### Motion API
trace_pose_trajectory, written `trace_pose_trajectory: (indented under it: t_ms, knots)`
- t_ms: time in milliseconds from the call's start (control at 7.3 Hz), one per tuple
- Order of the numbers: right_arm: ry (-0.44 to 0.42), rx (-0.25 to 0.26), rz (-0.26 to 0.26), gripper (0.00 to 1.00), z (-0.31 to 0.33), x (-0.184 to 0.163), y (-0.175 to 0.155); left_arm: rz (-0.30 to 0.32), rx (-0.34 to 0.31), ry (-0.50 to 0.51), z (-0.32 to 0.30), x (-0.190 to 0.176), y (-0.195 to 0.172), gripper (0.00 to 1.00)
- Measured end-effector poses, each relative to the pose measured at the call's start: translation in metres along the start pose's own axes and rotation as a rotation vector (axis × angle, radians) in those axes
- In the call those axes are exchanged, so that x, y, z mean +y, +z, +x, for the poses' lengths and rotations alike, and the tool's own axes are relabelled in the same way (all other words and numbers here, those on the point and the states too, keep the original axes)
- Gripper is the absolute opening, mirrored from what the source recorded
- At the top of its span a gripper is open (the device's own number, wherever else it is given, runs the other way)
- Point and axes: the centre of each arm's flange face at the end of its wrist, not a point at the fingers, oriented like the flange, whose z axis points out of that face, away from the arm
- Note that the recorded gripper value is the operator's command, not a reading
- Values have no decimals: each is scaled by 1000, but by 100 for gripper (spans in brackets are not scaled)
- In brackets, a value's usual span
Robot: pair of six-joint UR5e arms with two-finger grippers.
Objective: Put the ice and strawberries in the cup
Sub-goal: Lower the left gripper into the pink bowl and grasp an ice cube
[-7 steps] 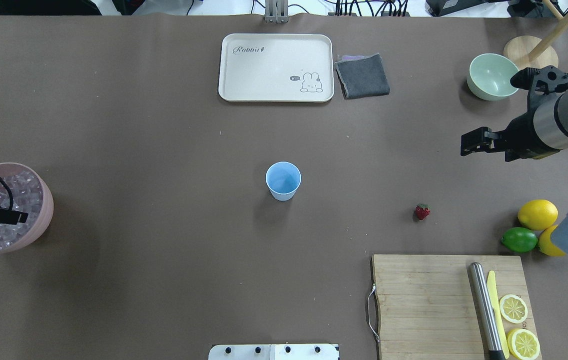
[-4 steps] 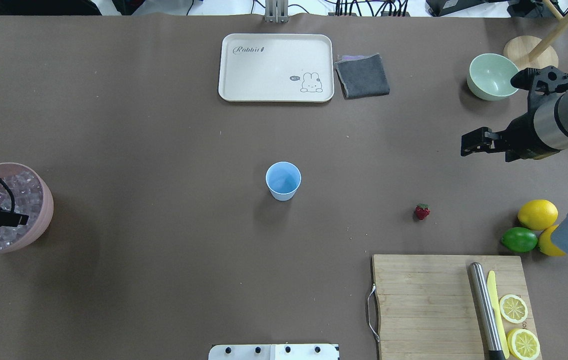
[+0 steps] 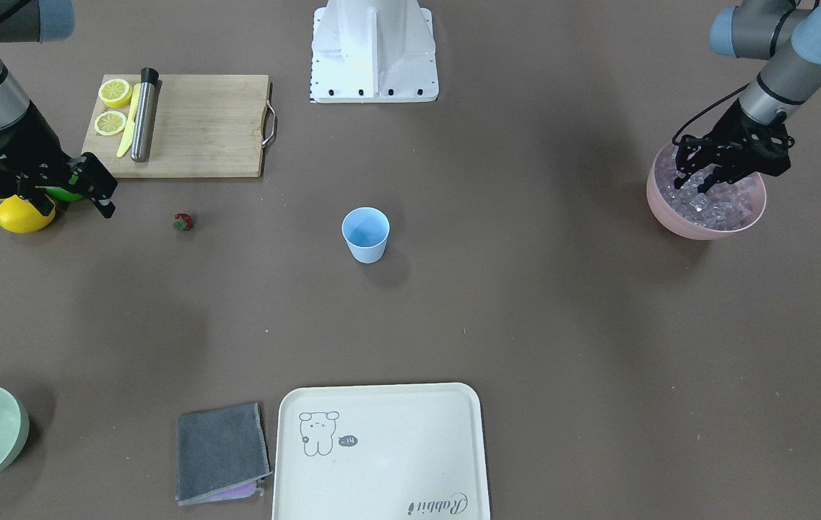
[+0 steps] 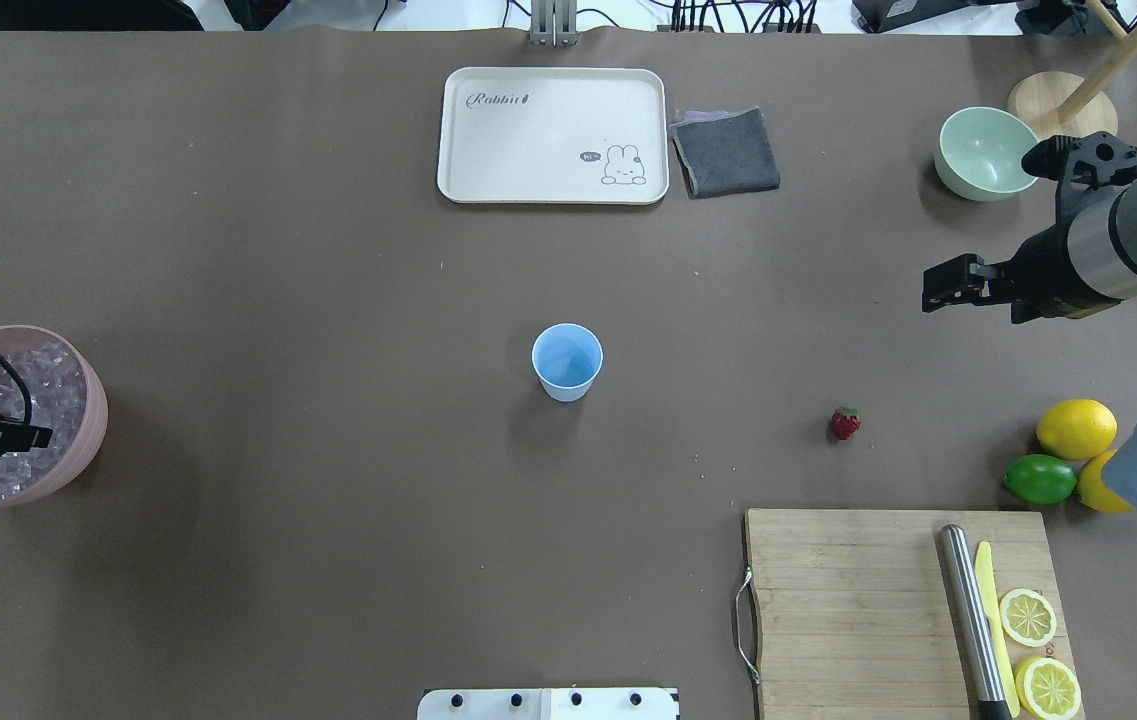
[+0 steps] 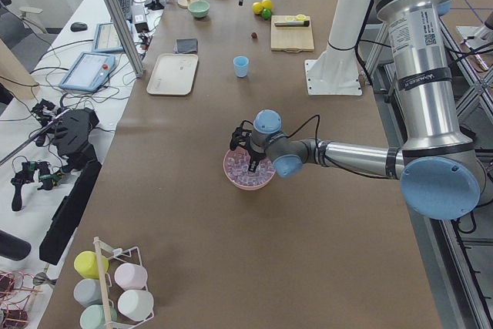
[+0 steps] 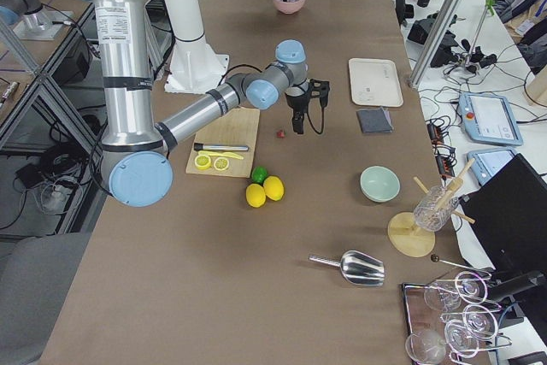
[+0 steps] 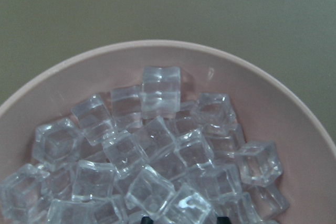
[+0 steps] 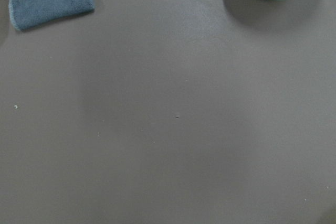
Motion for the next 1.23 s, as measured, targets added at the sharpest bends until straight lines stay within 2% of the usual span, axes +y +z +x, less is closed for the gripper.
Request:
trace_pose_trajectory:
  t_ms: [685, 821, 1232]
  knots:
    - [0, 0, 0, 100, 0, 0, 0, 1, 28, 4, 7, -5, -7, 10]
    - [0, -1, 0, 100, -1, 0, 0, -8, 47, 1, 8, -7, -10, 0]
    - [-1, -1, 2, 100, -1, -1, -1, 4, 69, -20, 2, -18, -23, 0]
